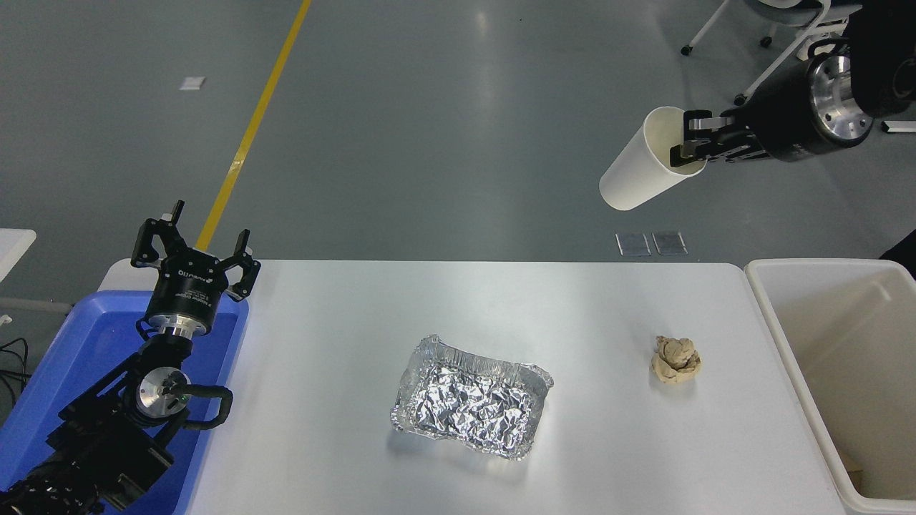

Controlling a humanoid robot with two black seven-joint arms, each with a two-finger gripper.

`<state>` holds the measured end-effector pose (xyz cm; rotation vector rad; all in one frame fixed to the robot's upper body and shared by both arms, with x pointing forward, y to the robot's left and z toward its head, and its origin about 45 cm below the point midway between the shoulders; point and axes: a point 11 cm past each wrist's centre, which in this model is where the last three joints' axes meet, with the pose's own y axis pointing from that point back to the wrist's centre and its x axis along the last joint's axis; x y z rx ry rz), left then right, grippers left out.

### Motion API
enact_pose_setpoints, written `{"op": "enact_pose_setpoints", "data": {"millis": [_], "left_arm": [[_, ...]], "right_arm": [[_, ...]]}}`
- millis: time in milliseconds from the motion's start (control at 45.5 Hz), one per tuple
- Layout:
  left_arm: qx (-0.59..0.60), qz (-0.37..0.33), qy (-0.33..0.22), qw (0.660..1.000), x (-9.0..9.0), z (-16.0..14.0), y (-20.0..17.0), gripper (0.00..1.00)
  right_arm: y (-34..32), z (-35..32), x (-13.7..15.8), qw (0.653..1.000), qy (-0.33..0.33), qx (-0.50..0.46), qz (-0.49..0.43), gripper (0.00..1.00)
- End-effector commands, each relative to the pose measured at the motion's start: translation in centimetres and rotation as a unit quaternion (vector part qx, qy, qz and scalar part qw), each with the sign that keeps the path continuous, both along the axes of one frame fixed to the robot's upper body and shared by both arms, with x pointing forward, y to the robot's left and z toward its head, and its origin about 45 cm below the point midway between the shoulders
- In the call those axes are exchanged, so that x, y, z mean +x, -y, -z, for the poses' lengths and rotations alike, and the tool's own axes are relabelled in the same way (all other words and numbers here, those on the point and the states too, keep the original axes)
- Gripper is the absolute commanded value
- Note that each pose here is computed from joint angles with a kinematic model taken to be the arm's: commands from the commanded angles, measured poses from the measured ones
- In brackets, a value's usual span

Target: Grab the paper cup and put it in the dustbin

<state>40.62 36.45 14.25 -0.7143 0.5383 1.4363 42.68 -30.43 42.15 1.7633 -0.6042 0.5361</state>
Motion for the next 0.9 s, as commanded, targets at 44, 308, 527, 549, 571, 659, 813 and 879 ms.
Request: {"op": "enact_pose_setpoints", "data": {"millis": [44, 308, 527, 549, 571, 659, 813, 879], "left_arm": [[0.0, 0.0, 0.0, 1.0, 0.0, 0.0, 0.0, 0.98], [0.0, 0.0, 0.0, 1.0, 0.0, 0.0, 0.0, 0.98], [0.0, 0.0, 0.0, 1.0, 0.0, 0.0, 0.0, 0.98], [0.0, 0.0, 0.0, 1.0, 0.0, 0.0, 0.0, 0.98], [0.0, 0.0, 0.0, 1.0, 0.0, 0.0, 0.0, 0.98], [0.001, 0.0, 0.0, 1.0, 0.0, 0.0, -0.1, 0.98], [0.0, 0.0, 0.0, 1.0, 0.0, 0.0, 0.0, 0.98], [0.0, 0.0, 0.0, 1.0, 0.0, 0.0, 0.0, 0.98]], "right_arm": [[6.0, -0.5, 3.3, 0.992, 0.07, 0.026, 0.097, 0.0], [13.3, 1.1, 4.6, 0.972, 0.141, 0.009, 0.19, 0.0], [21.0, 4.9, 2.7, 0.935, 0.162, -0.015, 0.314, 0.0], [21.7, 5.4, 2.3, 0.931, 0.162, -0.018, 0.328, 0.0], [22.5, 5.9, 2.0, 0.925, 0.161, -0.02, 0.342, 0.0], [25.2, 7.9, 0.3, 0.906, 0.156, -0.036, 0.392, 0.0], [29.4, 12.8, -3.7, 0.855, 0.134, -0.061, 0.497, 0.0], [29.9, 14.8, -4.8, 0.84, 0.133, -0.053, 0.524, 0.0]]}}
